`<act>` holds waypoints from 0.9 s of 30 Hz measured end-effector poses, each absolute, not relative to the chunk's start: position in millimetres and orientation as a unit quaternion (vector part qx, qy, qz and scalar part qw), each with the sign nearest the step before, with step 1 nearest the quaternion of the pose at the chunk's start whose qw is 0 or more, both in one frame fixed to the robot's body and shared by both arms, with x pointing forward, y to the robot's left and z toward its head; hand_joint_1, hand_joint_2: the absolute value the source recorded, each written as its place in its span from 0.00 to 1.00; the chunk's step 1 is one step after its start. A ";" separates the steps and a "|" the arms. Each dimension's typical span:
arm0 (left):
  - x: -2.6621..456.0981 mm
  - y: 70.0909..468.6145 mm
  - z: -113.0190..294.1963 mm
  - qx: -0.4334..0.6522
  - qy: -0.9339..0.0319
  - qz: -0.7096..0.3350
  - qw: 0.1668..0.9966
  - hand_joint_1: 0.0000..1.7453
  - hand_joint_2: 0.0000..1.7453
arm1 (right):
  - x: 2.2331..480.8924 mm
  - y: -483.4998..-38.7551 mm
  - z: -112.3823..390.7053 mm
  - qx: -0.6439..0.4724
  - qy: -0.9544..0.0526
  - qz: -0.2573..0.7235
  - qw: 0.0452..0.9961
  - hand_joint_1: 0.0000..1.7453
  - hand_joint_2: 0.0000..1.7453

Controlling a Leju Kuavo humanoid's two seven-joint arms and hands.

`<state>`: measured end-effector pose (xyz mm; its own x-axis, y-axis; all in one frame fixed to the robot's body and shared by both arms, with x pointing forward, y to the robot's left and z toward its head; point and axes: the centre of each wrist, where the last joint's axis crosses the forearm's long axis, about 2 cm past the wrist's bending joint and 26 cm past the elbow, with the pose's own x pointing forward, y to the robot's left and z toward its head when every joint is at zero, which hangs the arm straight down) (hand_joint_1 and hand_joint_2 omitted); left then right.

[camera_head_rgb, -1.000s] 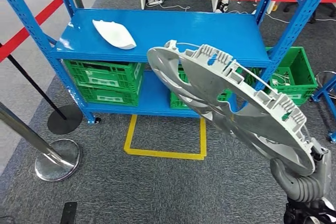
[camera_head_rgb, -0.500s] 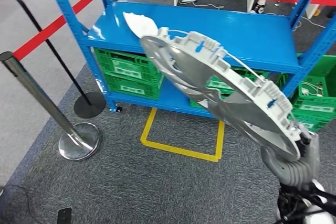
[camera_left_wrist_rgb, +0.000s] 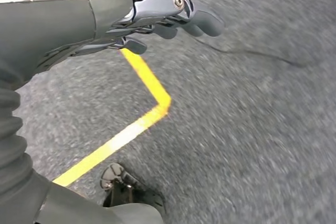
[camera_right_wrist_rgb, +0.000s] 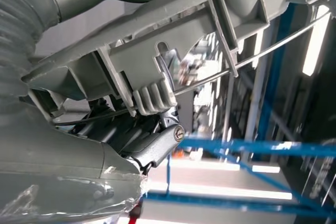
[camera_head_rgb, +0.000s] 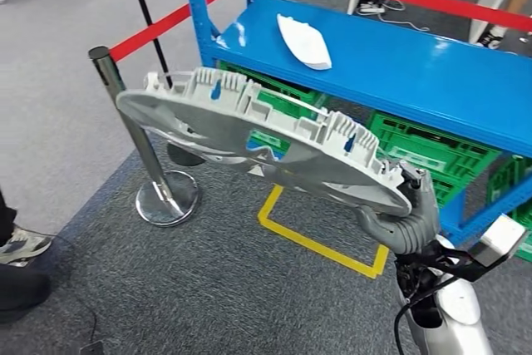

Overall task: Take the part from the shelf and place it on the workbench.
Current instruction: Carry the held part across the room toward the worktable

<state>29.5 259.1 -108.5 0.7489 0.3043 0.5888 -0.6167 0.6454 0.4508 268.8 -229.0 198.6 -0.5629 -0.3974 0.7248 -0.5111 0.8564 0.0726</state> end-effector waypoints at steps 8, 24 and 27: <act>21.0 237.5 -106.9 0.320 -0.201 0.268 0.886 0.00 1.00 | 282.4 -214.1 201.3 0.281 -0.874 0.074 0.389 1.00 1.00; 23.5 248.9 -108.2 0.308 -0.241 0.221 0.893 0.00 1.00 | 256.5 -221.9 182.3 0.240 -0.880 0.044 0.407 1.00 1.00; 24.8 258.7 -108.9 0.308 -0.255 0.199 0.895 0.00 1.00 | 238.7 -234.4 174.7 0.211 -0.885 0.031 0.415 1.00 1.00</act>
